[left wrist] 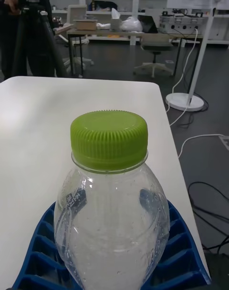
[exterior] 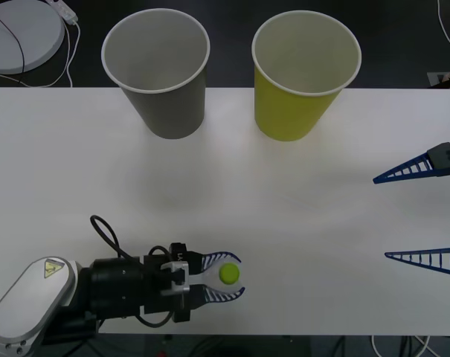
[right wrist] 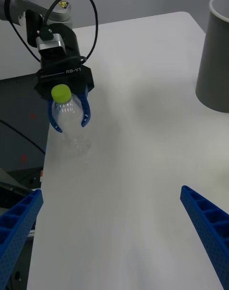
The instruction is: Put the can into the green bin and the plastic bottle into the gray bin
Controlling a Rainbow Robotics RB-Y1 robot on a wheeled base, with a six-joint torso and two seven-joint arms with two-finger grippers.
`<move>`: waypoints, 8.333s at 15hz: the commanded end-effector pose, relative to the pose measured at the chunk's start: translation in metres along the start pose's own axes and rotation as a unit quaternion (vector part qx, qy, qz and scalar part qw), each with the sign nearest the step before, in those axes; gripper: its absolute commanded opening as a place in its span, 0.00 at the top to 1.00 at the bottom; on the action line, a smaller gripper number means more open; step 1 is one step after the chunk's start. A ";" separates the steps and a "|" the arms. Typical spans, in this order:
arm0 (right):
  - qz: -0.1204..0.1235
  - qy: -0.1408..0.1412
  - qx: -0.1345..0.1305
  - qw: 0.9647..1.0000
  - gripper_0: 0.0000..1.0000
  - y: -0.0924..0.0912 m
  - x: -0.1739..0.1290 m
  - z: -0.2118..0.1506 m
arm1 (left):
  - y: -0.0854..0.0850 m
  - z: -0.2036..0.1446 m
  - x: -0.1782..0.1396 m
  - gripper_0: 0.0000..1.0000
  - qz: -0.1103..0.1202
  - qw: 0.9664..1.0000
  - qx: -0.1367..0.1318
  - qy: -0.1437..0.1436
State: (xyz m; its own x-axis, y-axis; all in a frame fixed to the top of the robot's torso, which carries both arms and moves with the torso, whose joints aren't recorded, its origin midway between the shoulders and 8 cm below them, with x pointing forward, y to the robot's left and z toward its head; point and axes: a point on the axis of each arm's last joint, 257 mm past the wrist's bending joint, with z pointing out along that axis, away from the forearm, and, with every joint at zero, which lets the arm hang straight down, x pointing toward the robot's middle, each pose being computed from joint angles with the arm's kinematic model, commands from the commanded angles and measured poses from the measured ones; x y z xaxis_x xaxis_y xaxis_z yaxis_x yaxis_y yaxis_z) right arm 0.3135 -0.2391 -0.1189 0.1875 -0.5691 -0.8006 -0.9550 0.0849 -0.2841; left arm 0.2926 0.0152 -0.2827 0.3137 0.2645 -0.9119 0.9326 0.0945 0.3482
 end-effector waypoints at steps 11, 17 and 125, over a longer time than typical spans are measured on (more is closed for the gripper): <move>0.000 0.000 0.000 1.000 0.00 0.000 0.000 0.000 | 0.024 -0.048 -0.031 1.00 -0.001 0.999 -0.035 0.030; 0.000 0.000 0.000 1.000 0.00 0.000 0.000 0.000 | 0.053 -0.100 -0.043 1.00 -0.033 0.993 -0.085 0.072; 0.000 0.000 0.000 1.000 0.00 0.000 0.000 0.000 | 0.426 -0.117 -0.201 1.00 -0.164 0.845 -0.181 0.476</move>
State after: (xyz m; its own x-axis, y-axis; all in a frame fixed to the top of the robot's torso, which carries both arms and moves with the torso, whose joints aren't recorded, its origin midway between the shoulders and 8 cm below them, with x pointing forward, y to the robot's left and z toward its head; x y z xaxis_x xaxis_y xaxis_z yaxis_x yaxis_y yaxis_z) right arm 0.3135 -0.2391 -0.1189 0.1875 -0.5691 -0.8006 -0.9550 0.0849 -0.2841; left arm 0.6057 0.1164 0.0757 -0.3988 0.8013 -0.4461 0.7708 0.5564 0.3104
